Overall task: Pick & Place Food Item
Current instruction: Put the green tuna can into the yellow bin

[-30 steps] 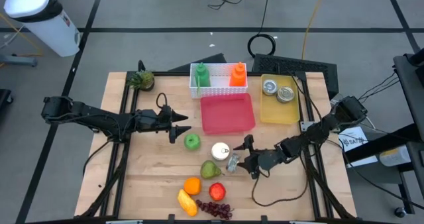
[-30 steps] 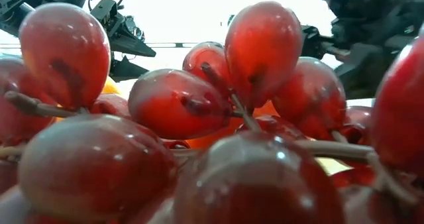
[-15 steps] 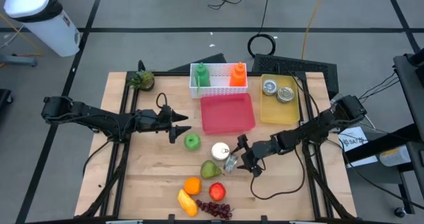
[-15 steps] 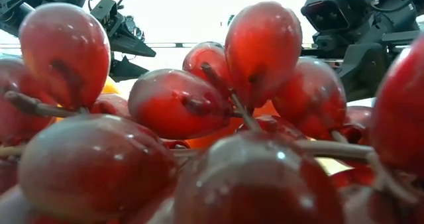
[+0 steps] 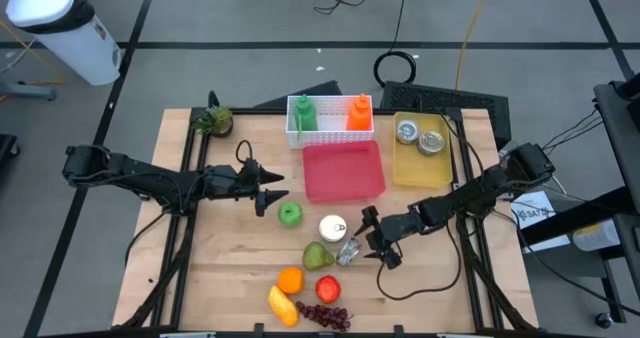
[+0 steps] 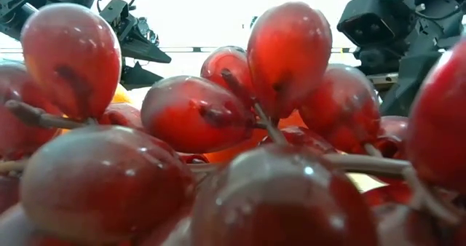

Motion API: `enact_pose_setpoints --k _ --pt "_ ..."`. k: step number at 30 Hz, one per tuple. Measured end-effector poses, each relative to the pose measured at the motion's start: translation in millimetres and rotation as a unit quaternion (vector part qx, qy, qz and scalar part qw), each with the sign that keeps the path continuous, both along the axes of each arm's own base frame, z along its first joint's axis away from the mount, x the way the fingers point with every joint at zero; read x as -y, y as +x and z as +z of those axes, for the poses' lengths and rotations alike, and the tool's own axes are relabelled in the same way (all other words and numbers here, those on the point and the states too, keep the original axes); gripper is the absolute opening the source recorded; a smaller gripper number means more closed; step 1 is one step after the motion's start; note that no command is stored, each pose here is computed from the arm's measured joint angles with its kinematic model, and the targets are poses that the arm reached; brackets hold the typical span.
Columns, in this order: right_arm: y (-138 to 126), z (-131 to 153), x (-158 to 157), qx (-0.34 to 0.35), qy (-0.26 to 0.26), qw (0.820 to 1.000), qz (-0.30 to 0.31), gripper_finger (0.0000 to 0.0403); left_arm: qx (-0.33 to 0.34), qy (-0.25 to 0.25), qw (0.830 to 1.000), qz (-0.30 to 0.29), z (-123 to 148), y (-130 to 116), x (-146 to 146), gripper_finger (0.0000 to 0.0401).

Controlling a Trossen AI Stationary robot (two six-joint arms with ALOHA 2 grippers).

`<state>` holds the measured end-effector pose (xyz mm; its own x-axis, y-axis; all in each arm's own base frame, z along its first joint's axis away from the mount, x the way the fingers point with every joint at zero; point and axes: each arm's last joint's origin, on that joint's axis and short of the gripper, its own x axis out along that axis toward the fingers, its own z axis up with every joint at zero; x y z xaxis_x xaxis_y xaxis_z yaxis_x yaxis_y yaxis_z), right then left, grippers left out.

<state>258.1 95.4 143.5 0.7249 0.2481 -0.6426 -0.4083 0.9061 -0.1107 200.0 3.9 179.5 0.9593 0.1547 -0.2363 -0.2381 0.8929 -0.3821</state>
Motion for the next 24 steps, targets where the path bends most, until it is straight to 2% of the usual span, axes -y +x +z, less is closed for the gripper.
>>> enact_pose_setpoints --k 7,19,24 --pt "2.0 2.6 -0.6 0.023 -0.015 1.0 0.004 0.0309 -0.001 0.0 1.0 0.0 -0.2 -0.1 0.0 0.0301" --pt "-6.8 10.9 -16.9 0.012 0.051 0.998 0.047 0.0309 -0.003 0.001 1.0 0.0 -0.5 -0.1 0.0 0.0301" --pt "-8.0 15.6 -20.8 0.037 0.036 0.997 0.06 0.0309 -0.003 0.001 1.0 0.0 -0.5 -0.1 0.0 0.0301"
